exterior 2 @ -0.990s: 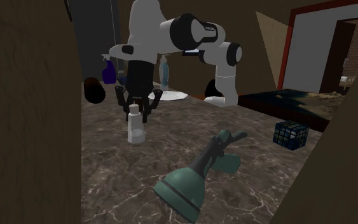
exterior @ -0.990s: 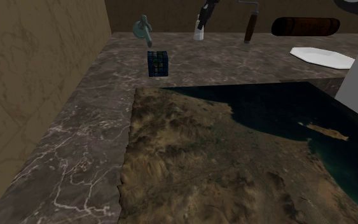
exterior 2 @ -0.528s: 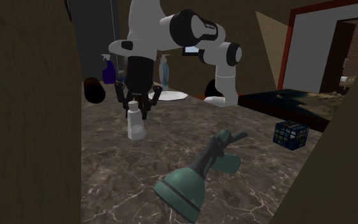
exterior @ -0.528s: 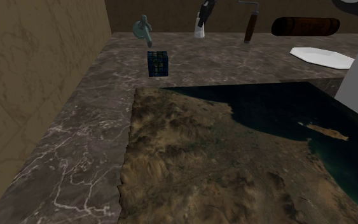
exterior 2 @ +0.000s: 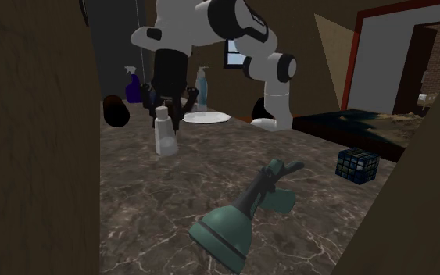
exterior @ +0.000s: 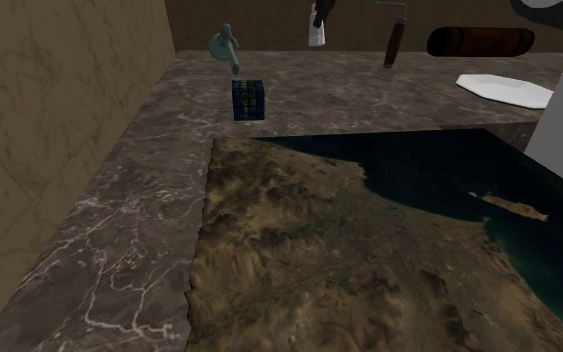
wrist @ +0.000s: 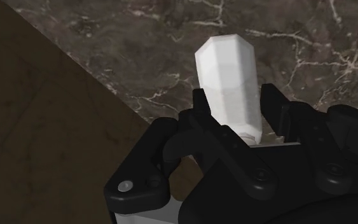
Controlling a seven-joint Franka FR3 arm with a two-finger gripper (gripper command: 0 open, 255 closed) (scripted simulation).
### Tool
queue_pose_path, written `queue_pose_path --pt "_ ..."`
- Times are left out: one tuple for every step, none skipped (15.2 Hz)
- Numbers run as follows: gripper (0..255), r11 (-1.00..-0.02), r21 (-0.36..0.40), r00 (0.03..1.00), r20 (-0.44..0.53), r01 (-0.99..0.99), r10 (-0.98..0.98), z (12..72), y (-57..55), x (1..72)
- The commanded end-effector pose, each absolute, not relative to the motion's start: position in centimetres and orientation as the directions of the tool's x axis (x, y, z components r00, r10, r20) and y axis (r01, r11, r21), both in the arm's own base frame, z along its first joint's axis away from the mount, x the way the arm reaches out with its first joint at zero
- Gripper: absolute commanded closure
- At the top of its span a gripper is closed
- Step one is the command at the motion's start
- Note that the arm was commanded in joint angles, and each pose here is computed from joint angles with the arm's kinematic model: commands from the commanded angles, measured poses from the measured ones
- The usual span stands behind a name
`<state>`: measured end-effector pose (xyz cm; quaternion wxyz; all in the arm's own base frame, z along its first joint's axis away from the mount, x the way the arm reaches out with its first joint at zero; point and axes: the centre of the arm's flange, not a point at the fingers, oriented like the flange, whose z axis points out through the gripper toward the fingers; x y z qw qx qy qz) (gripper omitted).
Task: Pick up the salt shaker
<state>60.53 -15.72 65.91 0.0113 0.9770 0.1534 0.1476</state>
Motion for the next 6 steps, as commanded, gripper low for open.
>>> queue_pose_path --pt "255 -0.953 0.067 0.909 0.285 0.297 0.303 67.0 -15.6 60.6" --pt "255 -0.953 0.067 0.909 0.285 0.297 0.303 67.5 -15.6 60.6" --pt "255 -0.953 0.067 0.909 0.285 0.297 0.303 68.1 -15.6 60.6" --pt "255 -0.953 0.067 0.909 0.285 0.297 0.303 68.6 -15.6 60.6" --pt "255 -0.953 0.067 0.909 0.285 0.297 0.303 68.7 -15.6 60.6" --pt "255 -0.953 0.067 0.909 0.285 0.297 0.303 68.7 -15.6 60.6"
